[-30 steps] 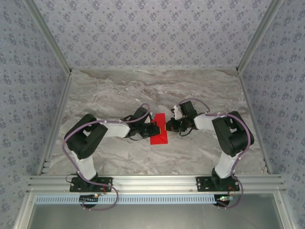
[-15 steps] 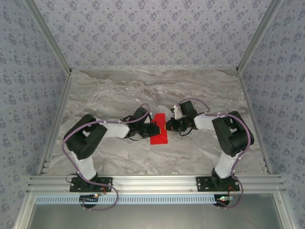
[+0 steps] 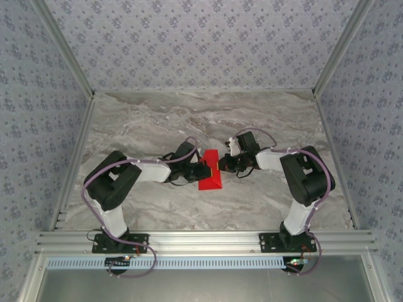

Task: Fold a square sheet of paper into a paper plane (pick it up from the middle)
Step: Fold the triangle a second time at the center of the table.

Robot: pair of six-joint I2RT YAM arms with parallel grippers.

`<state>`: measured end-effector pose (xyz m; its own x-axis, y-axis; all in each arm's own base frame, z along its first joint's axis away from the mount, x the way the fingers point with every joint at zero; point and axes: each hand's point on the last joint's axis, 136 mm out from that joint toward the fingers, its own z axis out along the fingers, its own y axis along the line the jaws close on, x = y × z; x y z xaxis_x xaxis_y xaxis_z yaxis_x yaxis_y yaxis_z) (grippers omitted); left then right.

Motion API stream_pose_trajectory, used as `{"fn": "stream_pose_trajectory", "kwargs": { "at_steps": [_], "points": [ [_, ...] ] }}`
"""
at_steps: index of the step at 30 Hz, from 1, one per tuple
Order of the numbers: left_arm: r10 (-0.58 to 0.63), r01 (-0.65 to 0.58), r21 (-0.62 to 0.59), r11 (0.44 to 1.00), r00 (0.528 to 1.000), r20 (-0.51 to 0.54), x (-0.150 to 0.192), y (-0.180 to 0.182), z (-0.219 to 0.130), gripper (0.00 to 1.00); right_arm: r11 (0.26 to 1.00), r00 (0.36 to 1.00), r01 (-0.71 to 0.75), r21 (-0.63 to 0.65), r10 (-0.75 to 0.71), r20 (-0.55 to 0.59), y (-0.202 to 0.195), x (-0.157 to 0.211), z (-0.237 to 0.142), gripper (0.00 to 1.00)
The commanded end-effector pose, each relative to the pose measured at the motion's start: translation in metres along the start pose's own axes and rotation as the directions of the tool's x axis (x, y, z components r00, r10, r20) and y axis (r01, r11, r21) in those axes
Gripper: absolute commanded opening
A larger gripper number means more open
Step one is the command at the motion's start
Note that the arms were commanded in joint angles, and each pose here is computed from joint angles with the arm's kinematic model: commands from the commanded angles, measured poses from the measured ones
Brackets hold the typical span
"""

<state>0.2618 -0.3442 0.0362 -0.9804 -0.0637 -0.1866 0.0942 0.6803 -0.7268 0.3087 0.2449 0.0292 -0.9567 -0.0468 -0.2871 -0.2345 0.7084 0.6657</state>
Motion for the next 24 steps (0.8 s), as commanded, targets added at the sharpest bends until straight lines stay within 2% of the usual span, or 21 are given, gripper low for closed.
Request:
{"fn": "stream_pose_trajectory", "kwargs": {
  "at_steps": [1, 24],
  "points": [
    [0.036, -0.037, 0.029, 0.999, 0.999, 0.039, -0.005, -0.015, -0.009, 0.01, 0.999, 1.000, 0.029, -0.017, -0.029, -0.005, 0.006, -0.004, 0.002, 0.04],
    [-0.013, 0.012, -0.039, 0.999, 1.000, -0.024, 0.005, 0.010, 0.010, 0.01, 1.000, 1.000, 0.013, 0.013, -0.013, -0.023, -0.003, 0.001, 0.006, 0.04]
  ]
}}
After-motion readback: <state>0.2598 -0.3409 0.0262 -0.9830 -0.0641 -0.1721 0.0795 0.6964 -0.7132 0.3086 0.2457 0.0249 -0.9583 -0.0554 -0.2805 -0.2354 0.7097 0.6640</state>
